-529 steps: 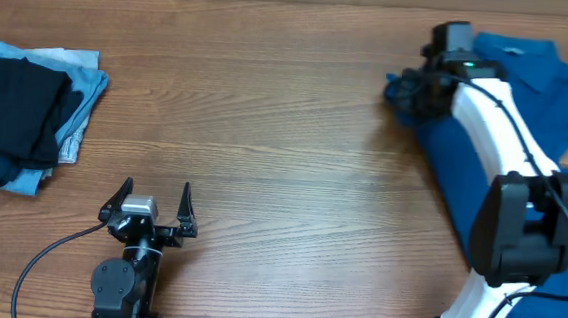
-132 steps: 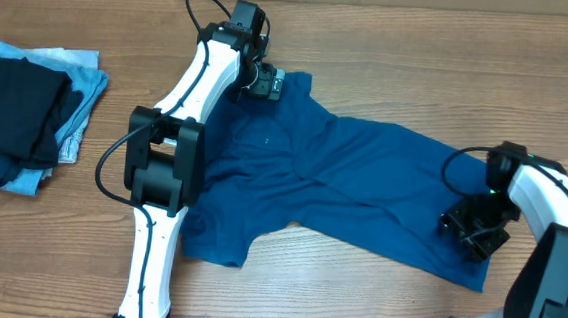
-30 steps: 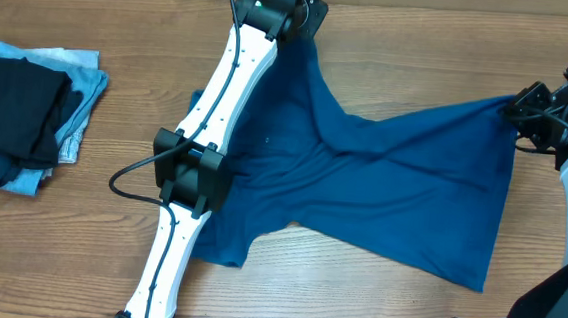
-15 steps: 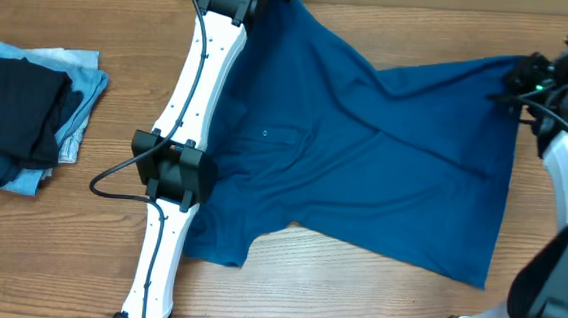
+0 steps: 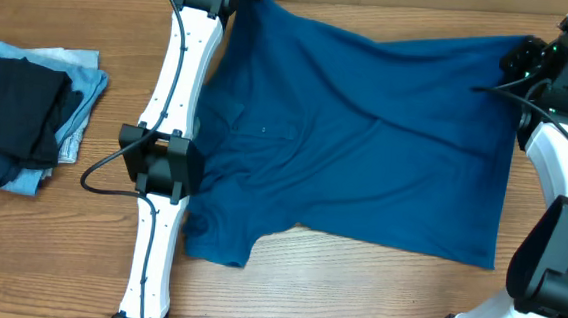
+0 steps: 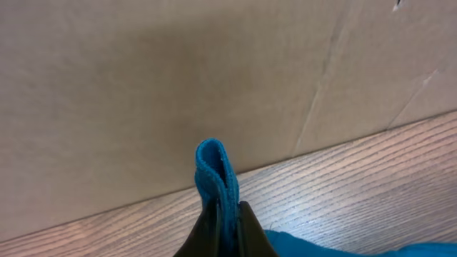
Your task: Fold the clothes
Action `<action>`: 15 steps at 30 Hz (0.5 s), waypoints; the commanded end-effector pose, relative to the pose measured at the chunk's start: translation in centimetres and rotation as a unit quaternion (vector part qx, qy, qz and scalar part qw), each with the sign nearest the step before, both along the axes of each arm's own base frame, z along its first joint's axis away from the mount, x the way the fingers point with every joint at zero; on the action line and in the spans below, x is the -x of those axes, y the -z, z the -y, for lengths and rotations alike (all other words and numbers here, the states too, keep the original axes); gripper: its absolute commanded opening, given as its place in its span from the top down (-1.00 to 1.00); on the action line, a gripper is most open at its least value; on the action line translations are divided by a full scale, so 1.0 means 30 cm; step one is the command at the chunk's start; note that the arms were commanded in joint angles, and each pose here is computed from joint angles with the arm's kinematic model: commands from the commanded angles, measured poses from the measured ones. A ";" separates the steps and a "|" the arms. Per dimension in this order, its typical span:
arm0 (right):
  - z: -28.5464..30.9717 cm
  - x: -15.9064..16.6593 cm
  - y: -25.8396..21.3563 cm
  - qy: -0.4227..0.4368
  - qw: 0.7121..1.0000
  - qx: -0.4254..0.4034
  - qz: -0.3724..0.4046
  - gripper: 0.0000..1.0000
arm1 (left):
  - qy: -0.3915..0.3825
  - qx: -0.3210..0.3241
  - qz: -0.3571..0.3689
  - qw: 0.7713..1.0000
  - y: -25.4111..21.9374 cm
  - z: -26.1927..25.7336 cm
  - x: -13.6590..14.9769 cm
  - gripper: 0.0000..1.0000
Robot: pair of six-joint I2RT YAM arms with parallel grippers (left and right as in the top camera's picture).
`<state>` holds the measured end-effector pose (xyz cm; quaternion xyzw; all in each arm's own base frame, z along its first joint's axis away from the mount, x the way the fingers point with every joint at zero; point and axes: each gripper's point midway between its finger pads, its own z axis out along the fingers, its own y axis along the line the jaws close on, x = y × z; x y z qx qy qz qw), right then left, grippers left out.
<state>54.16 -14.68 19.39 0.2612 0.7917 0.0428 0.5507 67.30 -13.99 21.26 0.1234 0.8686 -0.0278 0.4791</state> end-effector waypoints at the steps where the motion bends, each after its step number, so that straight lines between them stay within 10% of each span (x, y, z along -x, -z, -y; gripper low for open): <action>1: 0.038 -0.041 0.059 0.018 1.000 0.011 -0.001 0.92 | -0.009 -0.003 -0.027 1.000 0.117 -0.004 -0.014 0.92; 13: 0.125 -0.112 0.209 0.068 0.996 0.042 0.025 0.92 | -0.041 -0.021 -0.071 0.996 0.347 -0.103 -0.049 0.69; 14: 0.126 -0.114 0.210 0.066 0.996 0.047 0.025 0.82 | -0.041 -0.021 -0.072 0.996 0.359 -0.103 -0.051 0.43; 15: 0.129 -0.120 0.208 0.065 0.996 0.052 0.032 -0.17 | -0.044 -0.016 -0.066 0.997 0.362 -0.101 -0.061 -0.61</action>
